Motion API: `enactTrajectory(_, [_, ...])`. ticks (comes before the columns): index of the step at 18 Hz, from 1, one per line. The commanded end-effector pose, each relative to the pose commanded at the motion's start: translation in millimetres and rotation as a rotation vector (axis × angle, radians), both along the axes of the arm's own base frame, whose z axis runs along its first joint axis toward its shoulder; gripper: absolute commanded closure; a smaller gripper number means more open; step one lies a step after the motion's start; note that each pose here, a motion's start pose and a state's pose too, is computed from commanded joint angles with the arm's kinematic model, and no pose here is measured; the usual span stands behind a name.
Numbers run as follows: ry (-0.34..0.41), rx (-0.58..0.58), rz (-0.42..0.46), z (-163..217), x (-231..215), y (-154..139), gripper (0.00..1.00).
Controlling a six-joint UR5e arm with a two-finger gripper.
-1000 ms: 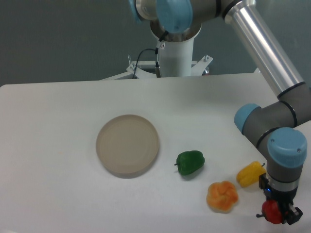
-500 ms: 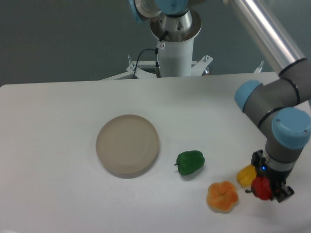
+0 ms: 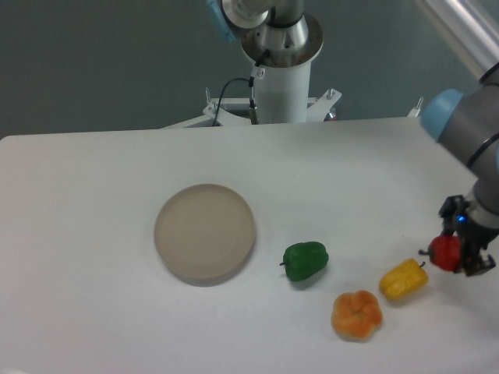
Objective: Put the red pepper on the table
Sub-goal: 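Carry the red pepper away from the yellow pepper across the table, then lower the red pepper onto the table surface beside the gripper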
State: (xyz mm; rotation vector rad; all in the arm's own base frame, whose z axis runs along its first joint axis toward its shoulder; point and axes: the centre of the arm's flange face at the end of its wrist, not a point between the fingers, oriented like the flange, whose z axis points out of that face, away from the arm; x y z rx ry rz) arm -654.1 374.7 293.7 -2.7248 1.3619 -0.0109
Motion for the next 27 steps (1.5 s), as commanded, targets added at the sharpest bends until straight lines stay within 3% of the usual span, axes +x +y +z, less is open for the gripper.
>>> enactTrajectory(3, [-0.02, -0.016, 0.004, -6, 7, -15, 0.64])
enactTrajectory(11, [-0.083, -0.044, -0.019, -26, 63, -21, 0.64])
enactTrajectory(18, [-0.089, -0.034, -0.002, -41, 79, -24, 0.64])
enactTrajectory(24, [-0.114, -0.049, 0.117, -48, 88, -26, 0.64])
enactTrajectory(27, [-0.131, -0.042, 0.13, -52, 95, -28, 0.64])
